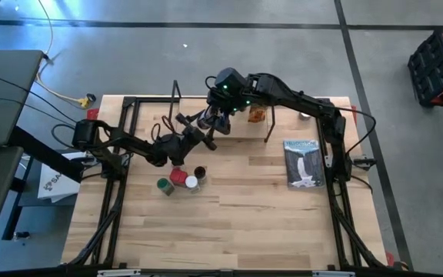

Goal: Shelf spices
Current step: Put the gold seasoning bottle on the shelf

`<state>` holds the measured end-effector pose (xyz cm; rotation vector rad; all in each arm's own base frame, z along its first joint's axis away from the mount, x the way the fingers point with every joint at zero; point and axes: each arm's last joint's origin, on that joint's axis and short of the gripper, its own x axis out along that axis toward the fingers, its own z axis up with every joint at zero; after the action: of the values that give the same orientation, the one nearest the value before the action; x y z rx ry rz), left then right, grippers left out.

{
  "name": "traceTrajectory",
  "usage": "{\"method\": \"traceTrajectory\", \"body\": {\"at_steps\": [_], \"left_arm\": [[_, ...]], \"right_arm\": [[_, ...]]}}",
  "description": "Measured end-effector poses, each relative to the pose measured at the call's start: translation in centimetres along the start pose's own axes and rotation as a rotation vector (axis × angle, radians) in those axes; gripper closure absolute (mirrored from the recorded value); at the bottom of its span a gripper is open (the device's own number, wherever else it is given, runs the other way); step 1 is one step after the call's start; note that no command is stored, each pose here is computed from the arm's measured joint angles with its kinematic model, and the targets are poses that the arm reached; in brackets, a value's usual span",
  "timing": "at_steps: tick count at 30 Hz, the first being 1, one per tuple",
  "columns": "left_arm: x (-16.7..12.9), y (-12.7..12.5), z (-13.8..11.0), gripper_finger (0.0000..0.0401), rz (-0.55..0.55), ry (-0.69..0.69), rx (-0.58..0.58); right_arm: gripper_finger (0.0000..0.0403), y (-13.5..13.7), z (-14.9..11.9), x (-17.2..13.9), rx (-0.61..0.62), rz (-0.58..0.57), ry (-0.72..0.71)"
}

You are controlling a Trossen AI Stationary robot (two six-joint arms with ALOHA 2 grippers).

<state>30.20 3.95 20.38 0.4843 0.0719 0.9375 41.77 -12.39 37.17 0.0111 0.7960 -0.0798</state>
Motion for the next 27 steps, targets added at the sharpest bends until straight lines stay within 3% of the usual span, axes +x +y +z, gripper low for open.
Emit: {"method": "traceTrajectory", "body": {"at_steps": [5,14,22,27], "left_arm": [[0.9,-0.3,-0.1,0.0112,-0.057,0.028,-0.049],[2.0,-0.2,0.6,0.0059,-0.092,0.131,-0.002],[0.2,2.6,3.2,0.0039,-0.159,0.175,0.028],[-1.7,5.2,3.5,0.0039,-0.134,0.227,0.006]], "right_arm": [[0.0142,0.0,-0.2,0.0,0.010,-0.015,0.026],[0.0142,-0.6,-0.5,0.0,0.023,-0.084,0.051],[0.0142,-4.2,-1.2,-0.6,0.101,-0.143,0.053],[0.0142,-6.3,-1.9,-1.1,0.119,-0.175,0.068]]}}
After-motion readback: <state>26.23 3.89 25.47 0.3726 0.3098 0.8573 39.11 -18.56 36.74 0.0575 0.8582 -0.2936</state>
